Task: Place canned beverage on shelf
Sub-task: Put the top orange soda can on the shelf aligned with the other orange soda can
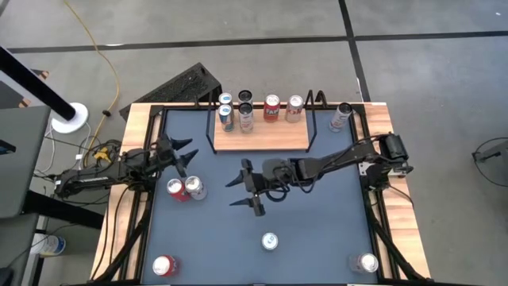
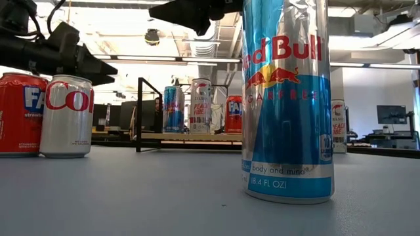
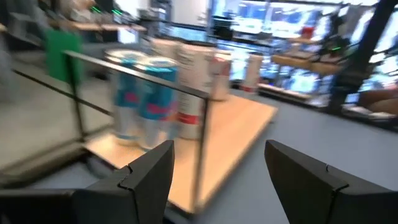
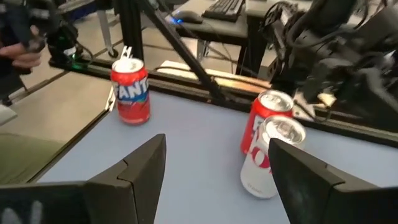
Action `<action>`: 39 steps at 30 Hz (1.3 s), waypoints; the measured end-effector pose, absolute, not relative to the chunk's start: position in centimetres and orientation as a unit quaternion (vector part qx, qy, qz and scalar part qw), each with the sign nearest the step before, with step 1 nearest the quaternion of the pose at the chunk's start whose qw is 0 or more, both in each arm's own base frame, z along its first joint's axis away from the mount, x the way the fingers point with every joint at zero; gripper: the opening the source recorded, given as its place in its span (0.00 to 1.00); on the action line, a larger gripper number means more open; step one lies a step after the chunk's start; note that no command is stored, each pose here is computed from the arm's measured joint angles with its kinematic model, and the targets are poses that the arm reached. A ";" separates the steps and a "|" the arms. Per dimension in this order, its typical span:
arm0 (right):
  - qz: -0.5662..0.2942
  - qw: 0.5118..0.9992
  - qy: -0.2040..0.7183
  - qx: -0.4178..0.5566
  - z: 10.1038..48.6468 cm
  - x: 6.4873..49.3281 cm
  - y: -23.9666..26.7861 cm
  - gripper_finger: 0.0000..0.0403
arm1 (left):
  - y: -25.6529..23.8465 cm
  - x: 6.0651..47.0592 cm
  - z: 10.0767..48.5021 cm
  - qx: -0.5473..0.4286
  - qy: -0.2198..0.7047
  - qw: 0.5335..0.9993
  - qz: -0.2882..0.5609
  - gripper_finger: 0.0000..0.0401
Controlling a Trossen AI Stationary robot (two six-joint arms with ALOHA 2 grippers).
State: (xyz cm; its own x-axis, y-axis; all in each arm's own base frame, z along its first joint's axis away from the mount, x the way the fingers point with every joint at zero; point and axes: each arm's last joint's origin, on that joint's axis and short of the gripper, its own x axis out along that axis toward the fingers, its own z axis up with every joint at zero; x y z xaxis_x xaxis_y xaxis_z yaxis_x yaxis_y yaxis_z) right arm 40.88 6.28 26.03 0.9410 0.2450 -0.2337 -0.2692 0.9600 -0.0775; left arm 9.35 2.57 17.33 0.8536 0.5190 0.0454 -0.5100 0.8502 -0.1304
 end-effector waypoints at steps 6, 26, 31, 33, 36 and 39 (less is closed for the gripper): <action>0.119 0.987 0.095 -0.053 26.4 41.1 5.4 0.67 | 2.5 9.4 17.5 -0.162 -0.070 0.952 0.252 0.60; 0.110 0.988 0.101 -0.038 26.1 41.2 4.8 0.67 | 0.8 9.7 30.4 -0.159 0.328 0.931 0.031 0.60; 0.110 0.988 0.105 -0.038 26.1 41.2 4.9 0.67 | 0.9 11.5 31.7 -0.141 0.504 0.850 0.062 0.60; 0.111 0.987 0.111 -0.038 26.0 41.2 4.9 0.67 | 0.9 12.1 32.1 -0.141 0.535 0.830 0.068 0.60; 0.111 0.986 0.121 -0.039 25.8 41.1 4.8 0.67 | 0.8 12.8 32.2 -0.160 0.552 0.817 0.044 0.60; 0.109 0.985 0.129 -0.040 25.6 41.1 4.7 0.67 | 0.6 13.1 32.1 -0.184 0.557 0.810 0.007 0.60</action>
